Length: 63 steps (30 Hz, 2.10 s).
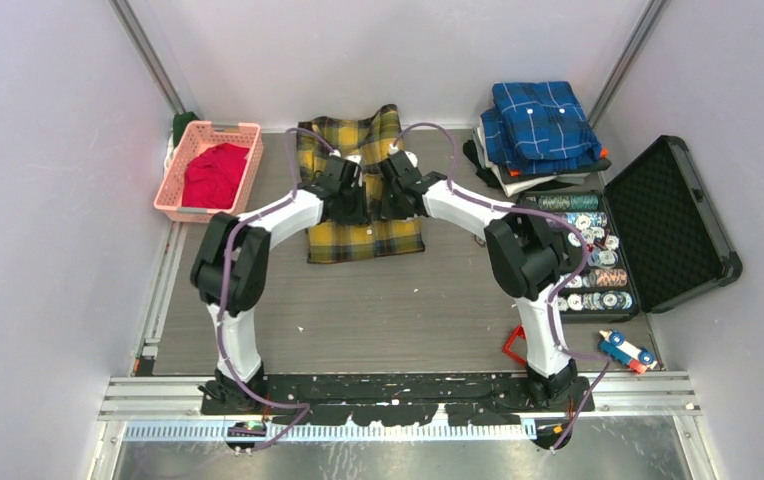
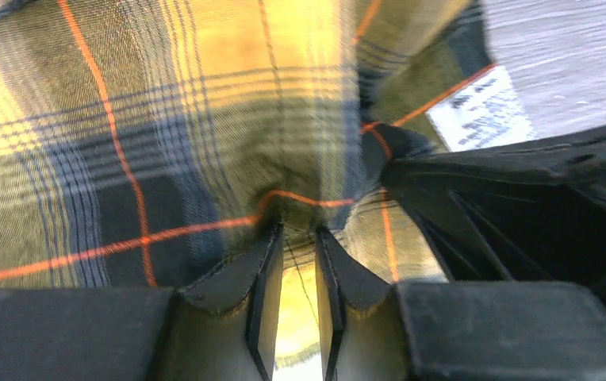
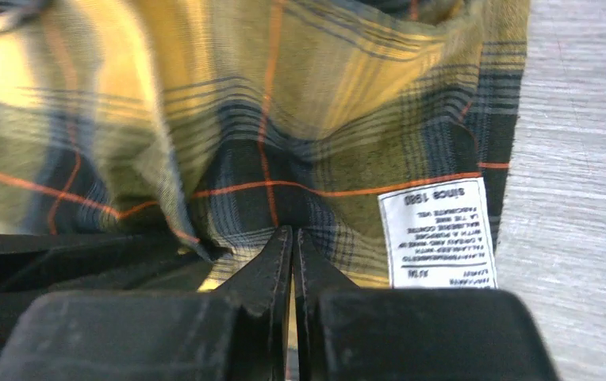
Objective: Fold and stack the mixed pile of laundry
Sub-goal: Fold the shirt at the center of the board.
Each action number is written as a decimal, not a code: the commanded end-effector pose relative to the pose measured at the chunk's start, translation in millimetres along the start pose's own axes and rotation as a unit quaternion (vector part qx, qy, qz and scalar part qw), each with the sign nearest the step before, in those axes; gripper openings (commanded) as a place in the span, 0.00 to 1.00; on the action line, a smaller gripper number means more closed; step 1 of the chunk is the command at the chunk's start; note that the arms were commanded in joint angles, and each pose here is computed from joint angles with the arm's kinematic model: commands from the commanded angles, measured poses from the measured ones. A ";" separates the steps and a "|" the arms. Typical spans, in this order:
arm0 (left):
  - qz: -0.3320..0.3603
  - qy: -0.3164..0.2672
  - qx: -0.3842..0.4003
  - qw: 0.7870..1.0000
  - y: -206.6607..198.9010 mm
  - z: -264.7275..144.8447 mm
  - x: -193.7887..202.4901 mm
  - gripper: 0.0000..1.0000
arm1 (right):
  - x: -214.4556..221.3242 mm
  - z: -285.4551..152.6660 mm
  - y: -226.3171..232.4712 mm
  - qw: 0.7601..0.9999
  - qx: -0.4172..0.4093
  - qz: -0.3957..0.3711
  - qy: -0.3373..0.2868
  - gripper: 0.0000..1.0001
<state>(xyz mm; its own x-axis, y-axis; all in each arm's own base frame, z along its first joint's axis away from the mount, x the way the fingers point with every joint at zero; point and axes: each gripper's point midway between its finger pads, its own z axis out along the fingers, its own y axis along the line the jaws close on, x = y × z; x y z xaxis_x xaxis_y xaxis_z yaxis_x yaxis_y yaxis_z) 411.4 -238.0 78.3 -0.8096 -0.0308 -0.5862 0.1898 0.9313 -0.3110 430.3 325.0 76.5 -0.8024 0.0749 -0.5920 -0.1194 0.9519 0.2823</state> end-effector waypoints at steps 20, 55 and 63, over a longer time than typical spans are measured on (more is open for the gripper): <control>0.039 0.005 -0.065 0.997 20.3 -30.8 -12.8 0.51 | -60.4 -24.9 -1.6 0.999 -0.004 0.013 -0.039 0.18; 0.003 0.023 -0.183 0.983 73.7 -87.3 55.5 0.86 | -176.6 7.9 -19.3 0.988 0.009 0.036 -0.153 0.40; -0.014 -0.021 -0.199 0.980 98.3 -109.3 54.5 0.99 | -115.6 -86.7 -42.1 0.988 0.001 0.094 -0.124 0.71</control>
<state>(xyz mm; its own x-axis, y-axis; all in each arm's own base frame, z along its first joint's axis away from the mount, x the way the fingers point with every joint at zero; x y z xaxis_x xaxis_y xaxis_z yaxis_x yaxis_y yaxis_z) 334.1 -129.5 103.3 -0.7990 -0.0551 -0.5988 -0.0360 0.9984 -0.0439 507.6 259.8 124.5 -0.7276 0.2066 -0.6541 0.0258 0.9612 0.2748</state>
